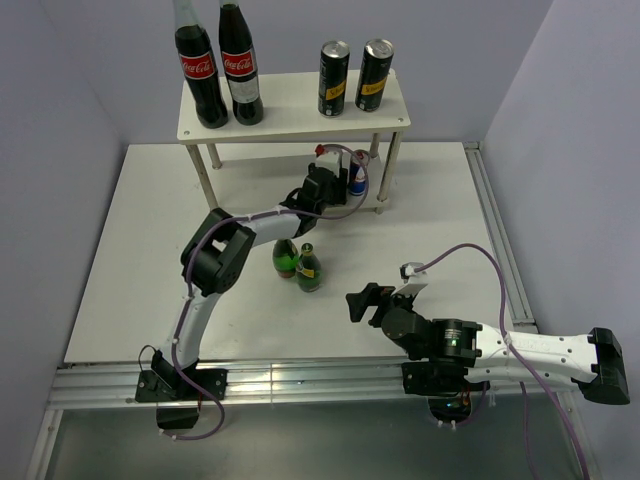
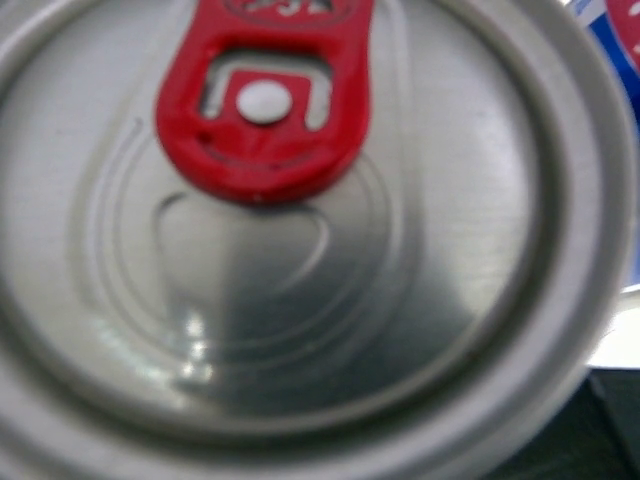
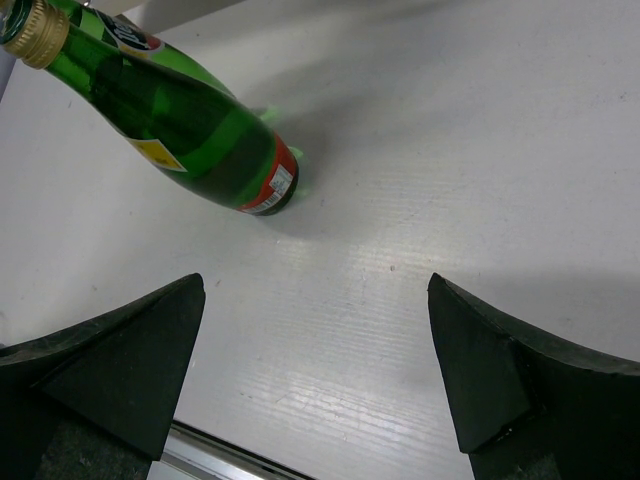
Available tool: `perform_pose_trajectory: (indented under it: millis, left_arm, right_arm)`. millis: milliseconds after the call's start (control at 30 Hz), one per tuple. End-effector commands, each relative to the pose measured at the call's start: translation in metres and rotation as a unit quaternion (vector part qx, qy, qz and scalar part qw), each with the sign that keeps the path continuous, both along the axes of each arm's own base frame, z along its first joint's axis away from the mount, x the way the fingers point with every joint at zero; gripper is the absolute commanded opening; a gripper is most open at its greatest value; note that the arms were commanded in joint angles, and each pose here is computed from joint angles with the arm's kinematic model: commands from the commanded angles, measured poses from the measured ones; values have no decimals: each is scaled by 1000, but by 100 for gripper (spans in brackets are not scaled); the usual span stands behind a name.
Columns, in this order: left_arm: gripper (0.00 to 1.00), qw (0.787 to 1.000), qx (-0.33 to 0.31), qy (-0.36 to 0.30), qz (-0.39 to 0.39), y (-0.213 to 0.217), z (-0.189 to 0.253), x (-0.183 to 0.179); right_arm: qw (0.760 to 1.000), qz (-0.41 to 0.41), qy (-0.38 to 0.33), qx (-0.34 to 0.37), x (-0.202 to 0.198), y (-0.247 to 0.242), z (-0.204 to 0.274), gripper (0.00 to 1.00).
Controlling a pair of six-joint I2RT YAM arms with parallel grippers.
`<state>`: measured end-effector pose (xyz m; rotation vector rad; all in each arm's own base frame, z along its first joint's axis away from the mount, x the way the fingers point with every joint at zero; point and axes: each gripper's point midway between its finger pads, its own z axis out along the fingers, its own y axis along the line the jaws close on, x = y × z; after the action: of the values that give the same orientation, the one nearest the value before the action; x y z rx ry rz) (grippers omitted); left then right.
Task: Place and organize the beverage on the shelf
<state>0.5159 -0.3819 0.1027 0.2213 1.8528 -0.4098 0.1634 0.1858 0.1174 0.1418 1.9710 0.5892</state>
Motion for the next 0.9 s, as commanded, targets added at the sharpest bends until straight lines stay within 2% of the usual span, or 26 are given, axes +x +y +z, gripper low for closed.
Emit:
perform_pose_trajectory:
  millis: [0, 167, 633, 800, 867]
  left_arm:
    - [17, 999, -27, -38, -5, -22, 18, 4]
    - [38, 999, -13, -31, 4, -22, 11, 2]
    - [54, 999, 13, -31, 19, -13, 7, -8]
    - [55, 999, 13, -33, 22, -9, 9, -11]
    - [61, 999, 14, -31, 22, -7, 8, -13]
  right_arm:
    - [1000, -9, -10, 3, 2, -3, 0, 100]
    - [1000, -8, -10, 5, 2, -3, 0, 100]
    - [1000, -8, -10, 5, 2, -3, 0, 100]
    - [1000, -8, -10, 6, 2, -3, 0, 100]
    - [1000, -8, -9, 5, 2, -3, 0, 100]
